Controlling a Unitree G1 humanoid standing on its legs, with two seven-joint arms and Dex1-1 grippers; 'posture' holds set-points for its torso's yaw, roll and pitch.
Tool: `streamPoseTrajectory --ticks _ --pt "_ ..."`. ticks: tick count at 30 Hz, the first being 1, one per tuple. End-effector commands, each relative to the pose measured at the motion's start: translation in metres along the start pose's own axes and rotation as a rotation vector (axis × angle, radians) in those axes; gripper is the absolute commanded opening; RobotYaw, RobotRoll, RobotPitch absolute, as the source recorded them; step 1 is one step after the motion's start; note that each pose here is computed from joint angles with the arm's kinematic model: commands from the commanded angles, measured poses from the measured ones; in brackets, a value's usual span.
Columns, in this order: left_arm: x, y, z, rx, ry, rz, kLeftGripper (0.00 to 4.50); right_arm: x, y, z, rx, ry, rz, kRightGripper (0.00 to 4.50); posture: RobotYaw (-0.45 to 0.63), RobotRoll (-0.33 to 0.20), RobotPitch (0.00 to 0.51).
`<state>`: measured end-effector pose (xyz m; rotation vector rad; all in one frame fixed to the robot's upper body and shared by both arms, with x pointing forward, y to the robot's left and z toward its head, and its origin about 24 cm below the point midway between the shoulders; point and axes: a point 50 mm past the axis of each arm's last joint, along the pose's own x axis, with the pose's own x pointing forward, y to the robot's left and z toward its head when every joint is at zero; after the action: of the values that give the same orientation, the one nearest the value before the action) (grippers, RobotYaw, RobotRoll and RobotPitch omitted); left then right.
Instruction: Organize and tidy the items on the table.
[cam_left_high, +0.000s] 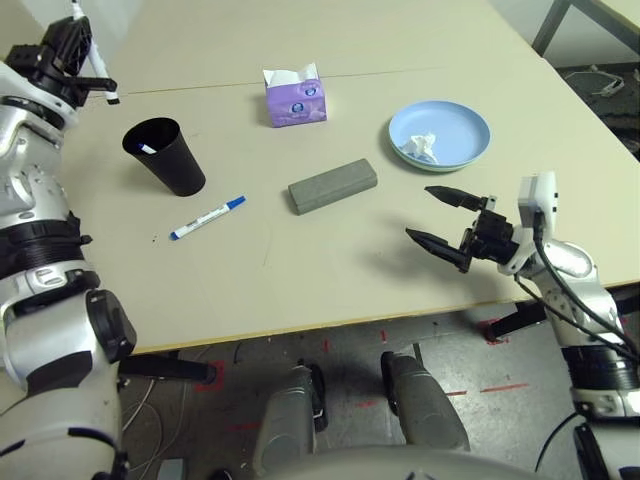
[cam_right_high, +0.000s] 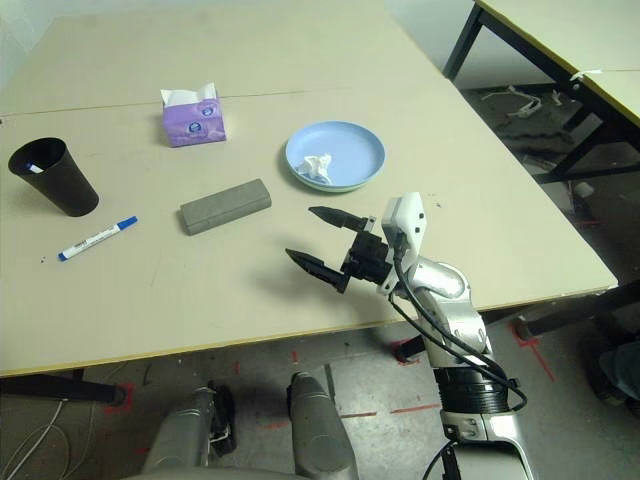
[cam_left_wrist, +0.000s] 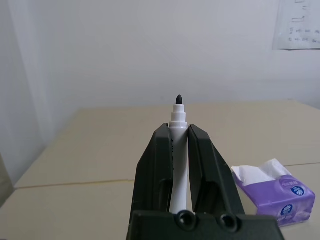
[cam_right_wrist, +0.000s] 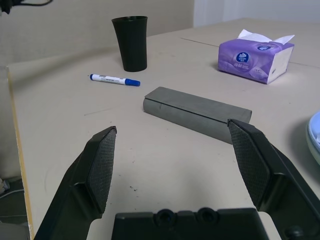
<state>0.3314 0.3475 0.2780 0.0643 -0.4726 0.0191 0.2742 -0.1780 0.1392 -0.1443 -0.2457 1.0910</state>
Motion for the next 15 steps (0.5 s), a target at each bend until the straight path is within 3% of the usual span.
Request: streamPoseTrajectory --ticks 1,15 --pt "-0.004 -0.003 -0.015 -0.020 0.014 -0.004 0.31 -0.001 0.003 0.000 0.001 0.013 0.009 4.50 -0.15 0.000 0.190" --pt "-0.012 -0.013 -0.035 -0.066 0.036 -0.005 0.31 0.001 0.004 0.002 -0.003 0.014 0.010 4.50 -0.15 0.000 0.193"
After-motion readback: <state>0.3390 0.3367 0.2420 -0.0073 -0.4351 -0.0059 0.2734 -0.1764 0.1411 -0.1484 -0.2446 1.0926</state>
